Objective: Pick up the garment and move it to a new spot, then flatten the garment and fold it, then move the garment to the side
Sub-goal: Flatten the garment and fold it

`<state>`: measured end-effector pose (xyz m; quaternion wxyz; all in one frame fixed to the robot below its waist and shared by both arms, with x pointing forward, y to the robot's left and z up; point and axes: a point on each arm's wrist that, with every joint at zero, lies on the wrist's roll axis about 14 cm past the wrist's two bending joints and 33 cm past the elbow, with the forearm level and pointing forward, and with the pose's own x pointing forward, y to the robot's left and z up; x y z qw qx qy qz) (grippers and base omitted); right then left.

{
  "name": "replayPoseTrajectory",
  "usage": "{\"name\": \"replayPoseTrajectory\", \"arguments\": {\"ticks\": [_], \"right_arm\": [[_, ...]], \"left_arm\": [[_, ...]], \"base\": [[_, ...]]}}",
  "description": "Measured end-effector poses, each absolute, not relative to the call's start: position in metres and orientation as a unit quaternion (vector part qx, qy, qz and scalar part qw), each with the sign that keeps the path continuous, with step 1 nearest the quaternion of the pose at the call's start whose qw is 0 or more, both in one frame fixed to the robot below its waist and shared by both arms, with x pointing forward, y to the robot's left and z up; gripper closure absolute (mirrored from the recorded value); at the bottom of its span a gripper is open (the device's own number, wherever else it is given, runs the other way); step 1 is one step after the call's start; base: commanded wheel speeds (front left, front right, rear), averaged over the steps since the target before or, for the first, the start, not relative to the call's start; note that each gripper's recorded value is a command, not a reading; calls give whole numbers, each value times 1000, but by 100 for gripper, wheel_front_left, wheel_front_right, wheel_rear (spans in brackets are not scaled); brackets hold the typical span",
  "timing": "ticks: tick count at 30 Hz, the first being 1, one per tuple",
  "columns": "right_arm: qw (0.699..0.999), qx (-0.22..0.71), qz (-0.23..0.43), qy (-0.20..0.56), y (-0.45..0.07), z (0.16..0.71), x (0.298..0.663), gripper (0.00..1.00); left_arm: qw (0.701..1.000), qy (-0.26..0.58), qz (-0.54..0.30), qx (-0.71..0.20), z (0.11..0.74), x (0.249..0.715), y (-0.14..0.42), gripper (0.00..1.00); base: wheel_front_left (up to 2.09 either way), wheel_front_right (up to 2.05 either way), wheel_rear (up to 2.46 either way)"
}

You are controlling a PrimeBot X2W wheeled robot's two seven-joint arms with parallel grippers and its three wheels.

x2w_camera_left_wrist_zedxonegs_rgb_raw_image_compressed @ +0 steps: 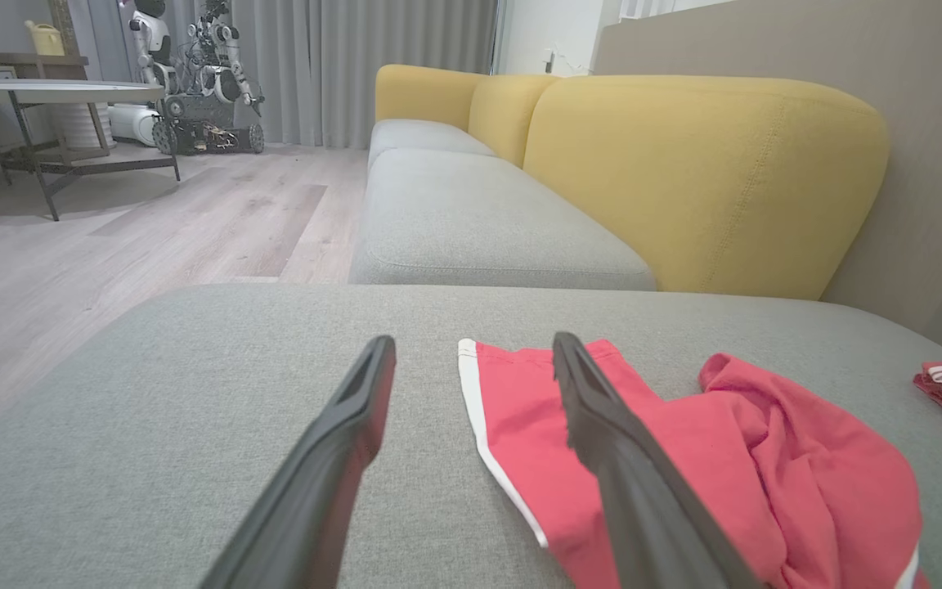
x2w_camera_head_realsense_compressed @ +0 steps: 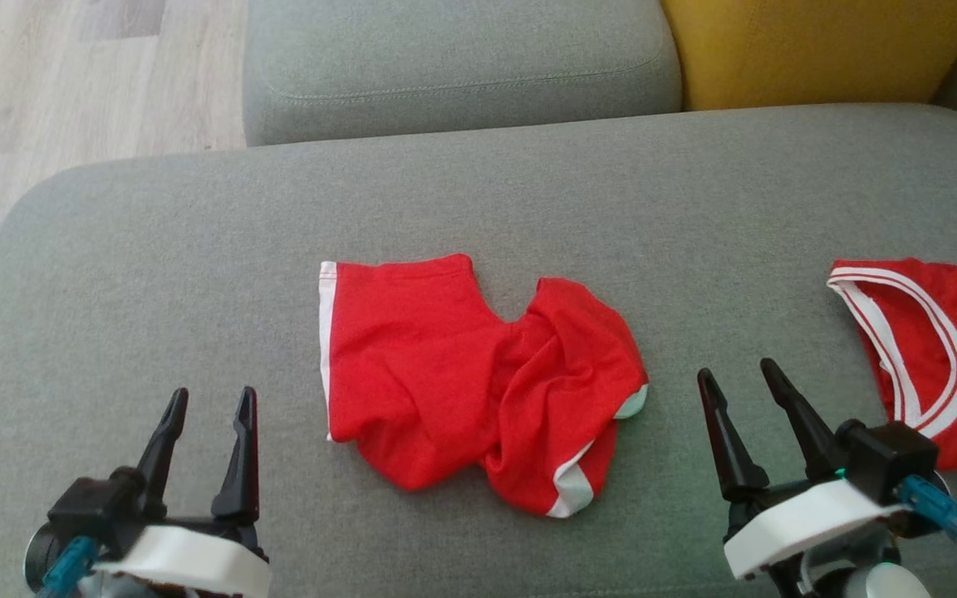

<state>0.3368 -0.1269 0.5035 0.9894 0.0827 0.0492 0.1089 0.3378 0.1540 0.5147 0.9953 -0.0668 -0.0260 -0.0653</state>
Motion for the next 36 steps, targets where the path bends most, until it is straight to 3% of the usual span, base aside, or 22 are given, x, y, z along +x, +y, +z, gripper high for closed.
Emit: {"name": "replayPoseTrajectory", "arguments": {"ticks": [5, 9, 20, 30, 32, 36], "right_arm": [[986, 77, 131, 69, -113, 496, 338, 0], [973, 59, 196, 109, -76, 476, 332, 0], [882, -14, 431, 191, 50, 424, 309, 0], [835, -111, 468, 269, 57, 361, 325, 0], [831, -114, 472, 272, 62, 358, 327, 100], [833, -103, 469, 276, 65, 360, 335, 100]], "left_arm": [[996, -19, -61, -67, 511, 336, 156, 0], [996, -20, -62, -69, 512, 339, 156, 0], [996, -34, -35, -75, 514, 358, 168, 0], [997, -30, -7, -66, 508, 366, 184, 0], [997, -29, -8, -67, 507, 366, 184, 0], [997, -28, -3, -75, 506, 368, 184, 0]], "base": [[0, 0, 0], [0, 0, 0], [0, 0, 0], [0, 0, 0], [0, 0, 0], [0, 0, 0]]}}
